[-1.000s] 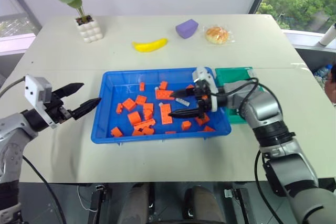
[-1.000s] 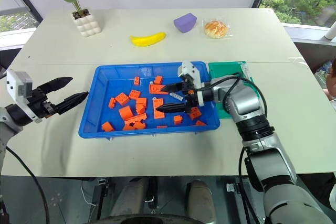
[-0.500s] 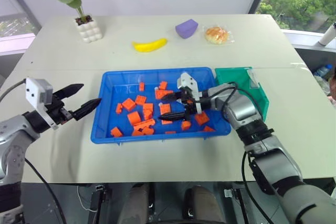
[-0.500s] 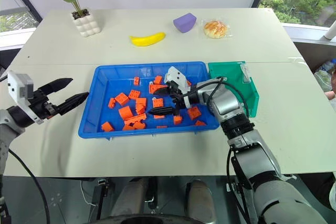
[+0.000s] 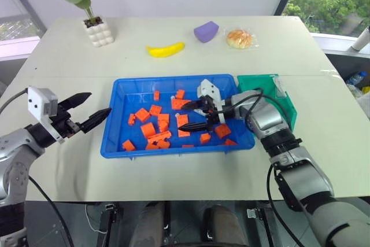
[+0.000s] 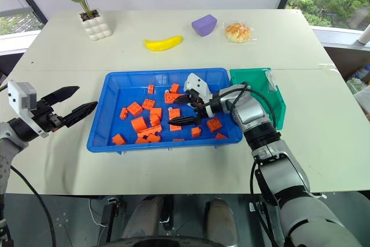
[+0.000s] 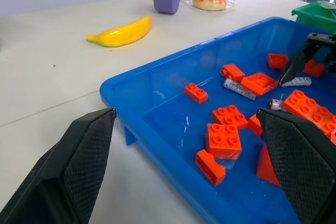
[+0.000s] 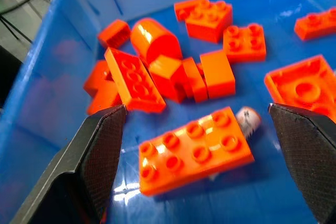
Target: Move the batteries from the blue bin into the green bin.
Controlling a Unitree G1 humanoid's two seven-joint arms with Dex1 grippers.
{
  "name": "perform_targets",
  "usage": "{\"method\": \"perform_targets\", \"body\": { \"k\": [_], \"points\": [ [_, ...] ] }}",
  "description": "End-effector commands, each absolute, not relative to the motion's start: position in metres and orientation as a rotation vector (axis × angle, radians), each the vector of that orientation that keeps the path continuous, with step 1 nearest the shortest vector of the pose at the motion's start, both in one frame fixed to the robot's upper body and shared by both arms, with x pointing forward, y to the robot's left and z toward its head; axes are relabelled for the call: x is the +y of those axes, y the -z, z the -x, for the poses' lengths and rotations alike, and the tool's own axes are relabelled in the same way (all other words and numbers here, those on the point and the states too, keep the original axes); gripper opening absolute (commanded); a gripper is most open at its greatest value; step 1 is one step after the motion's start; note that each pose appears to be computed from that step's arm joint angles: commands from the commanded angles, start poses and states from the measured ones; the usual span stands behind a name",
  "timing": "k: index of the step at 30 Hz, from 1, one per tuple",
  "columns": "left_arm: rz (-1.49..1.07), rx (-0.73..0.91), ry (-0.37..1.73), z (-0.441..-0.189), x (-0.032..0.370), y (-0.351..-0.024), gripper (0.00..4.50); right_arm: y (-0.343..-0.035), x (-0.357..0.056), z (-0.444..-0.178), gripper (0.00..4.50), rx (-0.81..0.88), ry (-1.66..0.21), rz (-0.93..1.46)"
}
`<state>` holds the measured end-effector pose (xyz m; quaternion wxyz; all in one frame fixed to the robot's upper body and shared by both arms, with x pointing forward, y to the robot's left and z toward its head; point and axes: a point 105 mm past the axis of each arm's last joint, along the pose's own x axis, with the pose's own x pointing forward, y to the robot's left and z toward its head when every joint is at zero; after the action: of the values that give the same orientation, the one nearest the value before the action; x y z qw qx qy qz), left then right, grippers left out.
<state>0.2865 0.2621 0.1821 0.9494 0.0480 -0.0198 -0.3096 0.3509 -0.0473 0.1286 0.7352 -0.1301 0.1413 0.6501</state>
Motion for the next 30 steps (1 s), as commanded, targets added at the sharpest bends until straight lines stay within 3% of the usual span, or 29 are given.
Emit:
{"method": "perform_targets", "body": {
  "k": [1, 9, 30],
  "points": [
    [-0.147, -0.087, 0.628, -0.283, 0.262, -0.196, 4.50, -0.137, -0.052, -0.349, 4.45, 0.299, -1.421, 0.278],
    [-0.141, -0.093, 0.614, -0.283, 0.263, -0.194, 4.50, -0.162, -0.057, -0.330, 4.45, 0.266, -1.444, 0.285],
    [-0.157, -0.105, 0.607, -0.287, 0.263, -0.196, 4.50, -0.128, -0.045, -0.347, 4.45, 0.325, -1.376, 0.237]
  ]
}}
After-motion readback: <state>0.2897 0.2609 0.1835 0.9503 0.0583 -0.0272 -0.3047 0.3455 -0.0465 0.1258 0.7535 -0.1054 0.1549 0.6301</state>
